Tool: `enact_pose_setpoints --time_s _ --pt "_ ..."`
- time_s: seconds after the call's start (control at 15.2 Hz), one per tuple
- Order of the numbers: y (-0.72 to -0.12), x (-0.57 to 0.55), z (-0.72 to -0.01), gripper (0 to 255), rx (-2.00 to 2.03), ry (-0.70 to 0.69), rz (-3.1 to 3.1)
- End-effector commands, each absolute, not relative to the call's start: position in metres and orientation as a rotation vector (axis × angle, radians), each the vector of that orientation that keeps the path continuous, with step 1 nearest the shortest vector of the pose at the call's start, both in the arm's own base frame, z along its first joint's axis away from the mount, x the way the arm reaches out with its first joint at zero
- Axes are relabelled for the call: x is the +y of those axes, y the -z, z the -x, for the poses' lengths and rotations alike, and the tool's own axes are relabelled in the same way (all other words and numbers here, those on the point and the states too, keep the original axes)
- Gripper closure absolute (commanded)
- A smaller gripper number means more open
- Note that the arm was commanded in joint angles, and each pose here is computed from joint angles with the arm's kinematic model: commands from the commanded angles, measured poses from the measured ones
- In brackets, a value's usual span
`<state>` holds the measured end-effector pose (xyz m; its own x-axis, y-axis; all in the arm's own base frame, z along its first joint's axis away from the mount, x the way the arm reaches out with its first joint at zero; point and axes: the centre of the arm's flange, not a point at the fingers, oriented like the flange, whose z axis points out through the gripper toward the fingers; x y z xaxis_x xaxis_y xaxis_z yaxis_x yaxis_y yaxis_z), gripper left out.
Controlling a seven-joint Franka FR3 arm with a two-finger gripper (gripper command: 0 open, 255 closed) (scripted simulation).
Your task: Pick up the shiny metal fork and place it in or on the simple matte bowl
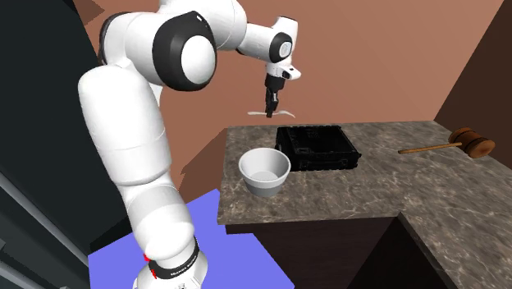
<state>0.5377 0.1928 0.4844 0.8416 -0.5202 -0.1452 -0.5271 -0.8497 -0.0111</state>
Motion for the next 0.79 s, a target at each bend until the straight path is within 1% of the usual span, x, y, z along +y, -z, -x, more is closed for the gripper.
enact_pose_setpoints --time_s 0.0,0.73 --pt "-0.483 0.175 -0.518 255 0.844 -0.212 2.966" --pt "-0.477 0.076 -0.411 255 0.844 -0.212 2.966"
